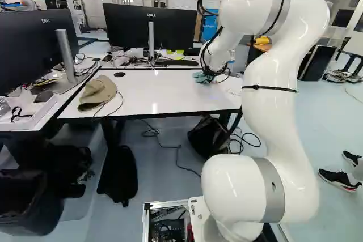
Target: Clean the table with the green towel
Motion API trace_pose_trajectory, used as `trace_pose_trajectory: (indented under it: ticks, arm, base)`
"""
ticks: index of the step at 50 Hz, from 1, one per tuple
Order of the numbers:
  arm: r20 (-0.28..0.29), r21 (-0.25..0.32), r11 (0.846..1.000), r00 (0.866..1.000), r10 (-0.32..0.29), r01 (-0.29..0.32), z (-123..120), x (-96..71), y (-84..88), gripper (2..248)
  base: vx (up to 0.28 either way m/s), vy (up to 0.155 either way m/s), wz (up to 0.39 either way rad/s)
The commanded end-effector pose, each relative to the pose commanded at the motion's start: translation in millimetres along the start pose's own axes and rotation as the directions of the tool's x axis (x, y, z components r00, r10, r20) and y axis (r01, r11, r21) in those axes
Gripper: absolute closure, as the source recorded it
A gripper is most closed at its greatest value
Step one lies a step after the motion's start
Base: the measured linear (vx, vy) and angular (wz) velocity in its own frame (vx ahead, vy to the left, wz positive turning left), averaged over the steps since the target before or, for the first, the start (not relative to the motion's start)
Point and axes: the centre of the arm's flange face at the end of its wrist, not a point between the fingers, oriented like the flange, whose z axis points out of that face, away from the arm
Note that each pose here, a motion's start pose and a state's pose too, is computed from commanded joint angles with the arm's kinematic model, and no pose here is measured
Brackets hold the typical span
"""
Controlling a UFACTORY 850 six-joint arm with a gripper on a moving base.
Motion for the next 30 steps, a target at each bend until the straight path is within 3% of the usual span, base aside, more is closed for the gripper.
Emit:
trace_pose_trajectory:
  ticks: [18, 30]
  arm:
    - [-0.011, -0.002, 1.0, 1.0, 0.002, -0.002, -46.7, -4.6, 1.9, 208]
    - [0.001, -0.009, 1.0, 1.0, 0.007, -0.007, -65.4, -17.3, 6.4, 208]
  base:
    - [0.0, 0.0, 0.0]
    - [0.0, 0.0, 0.0]
